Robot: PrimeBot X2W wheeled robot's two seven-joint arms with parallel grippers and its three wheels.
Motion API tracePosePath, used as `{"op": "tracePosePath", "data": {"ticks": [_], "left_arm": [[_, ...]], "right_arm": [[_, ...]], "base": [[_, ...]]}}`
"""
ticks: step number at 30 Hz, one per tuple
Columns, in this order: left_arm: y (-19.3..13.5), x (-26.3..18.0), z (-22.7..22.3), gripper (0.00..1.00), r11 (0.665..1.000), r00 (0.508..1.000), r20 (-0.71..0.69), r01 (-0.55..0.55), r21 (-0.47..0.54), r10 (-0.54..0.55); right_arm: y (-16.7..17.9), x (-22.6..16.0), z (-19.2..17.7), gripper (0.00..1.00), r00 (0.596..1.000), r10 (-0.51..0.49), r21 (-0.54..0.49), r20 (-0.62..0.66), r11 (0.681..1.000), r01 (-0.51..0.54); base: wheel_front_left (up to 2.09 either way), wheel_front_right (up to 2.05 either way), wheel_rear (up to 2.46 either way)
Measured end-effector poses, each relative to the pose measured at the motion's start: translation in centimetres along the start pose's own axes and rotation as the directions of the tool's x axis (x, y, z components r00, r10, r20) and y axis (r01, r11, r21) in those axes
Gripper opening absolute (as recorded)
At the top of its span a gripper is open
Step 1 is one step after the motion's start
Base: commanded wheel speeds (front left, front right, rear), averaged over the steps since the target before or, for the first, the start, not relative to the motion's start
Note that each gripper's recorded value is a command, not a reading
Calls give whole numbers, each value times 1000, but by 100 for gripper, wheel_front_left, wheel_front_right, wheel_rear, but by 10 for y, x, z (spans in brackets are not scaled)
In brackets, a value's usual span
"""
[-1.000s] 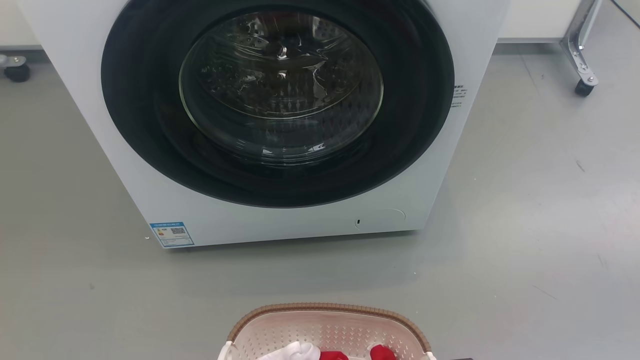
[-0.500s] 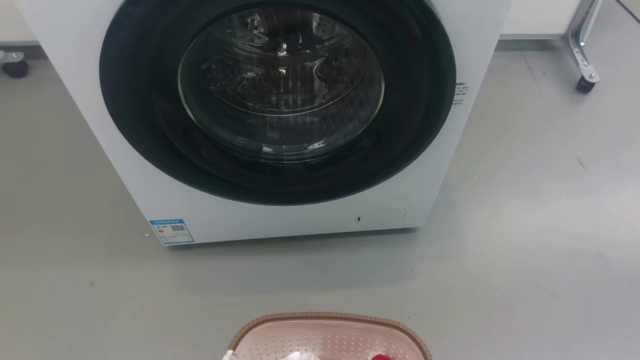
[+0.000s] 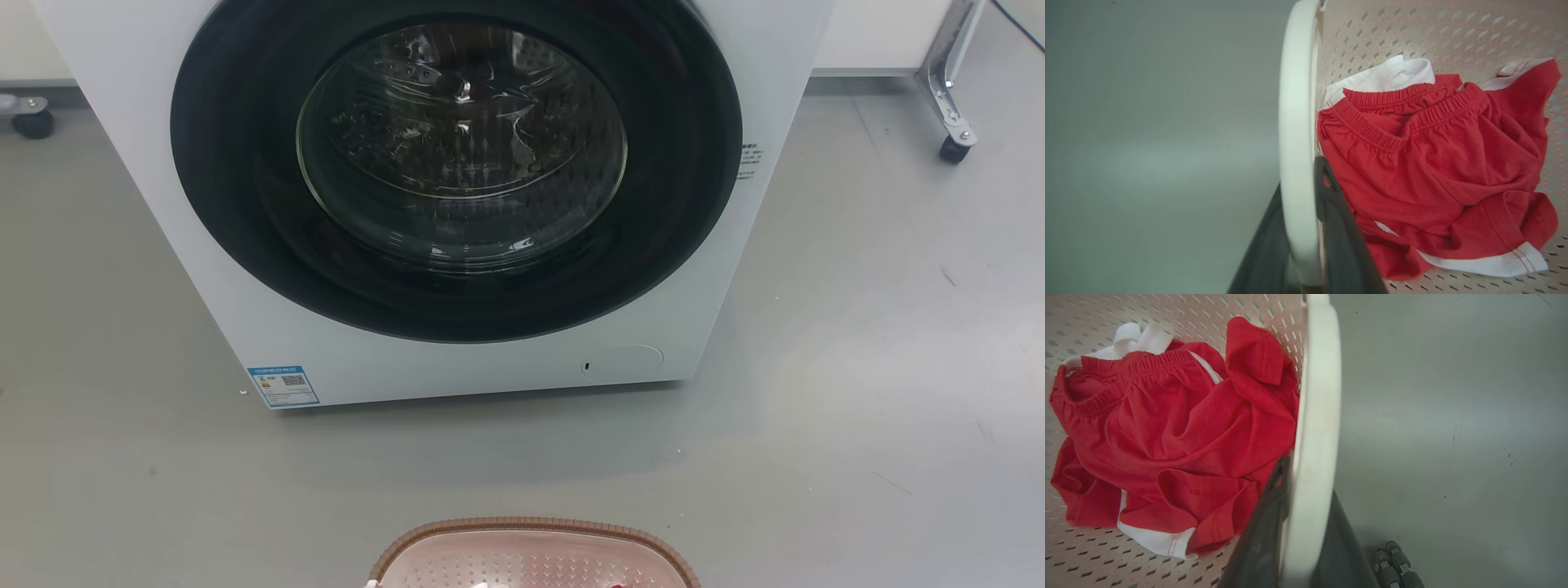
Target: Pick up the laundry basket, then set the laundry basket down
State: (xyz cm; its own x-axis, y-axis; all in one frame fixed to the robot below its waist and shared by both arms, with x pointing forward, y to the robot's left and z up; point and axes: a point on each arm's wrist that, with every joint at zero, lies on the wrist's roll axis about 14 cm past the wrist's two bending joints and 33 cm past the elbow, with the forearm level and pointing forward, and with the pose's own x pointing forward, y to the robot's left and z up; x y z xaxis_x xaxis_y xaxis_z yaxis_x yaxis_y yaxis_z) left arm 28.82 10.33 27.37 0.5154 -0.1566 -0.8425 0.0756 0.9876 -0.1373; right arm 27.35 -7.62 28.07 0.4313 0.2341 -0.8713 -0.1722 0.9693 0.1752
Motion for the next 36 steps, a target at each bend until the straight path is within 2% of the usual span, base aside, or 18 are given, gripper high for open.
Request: {"op": "tracePosePath", "data": {"ticks": [36], "left_arm": [[2,-12,-10,0,1000,1000,8,-13,-15,13]], "right_arm": [[8,-9,-4,0,1000,13,-3,8,1000,-13]], "base": [[0,0,0]]}}
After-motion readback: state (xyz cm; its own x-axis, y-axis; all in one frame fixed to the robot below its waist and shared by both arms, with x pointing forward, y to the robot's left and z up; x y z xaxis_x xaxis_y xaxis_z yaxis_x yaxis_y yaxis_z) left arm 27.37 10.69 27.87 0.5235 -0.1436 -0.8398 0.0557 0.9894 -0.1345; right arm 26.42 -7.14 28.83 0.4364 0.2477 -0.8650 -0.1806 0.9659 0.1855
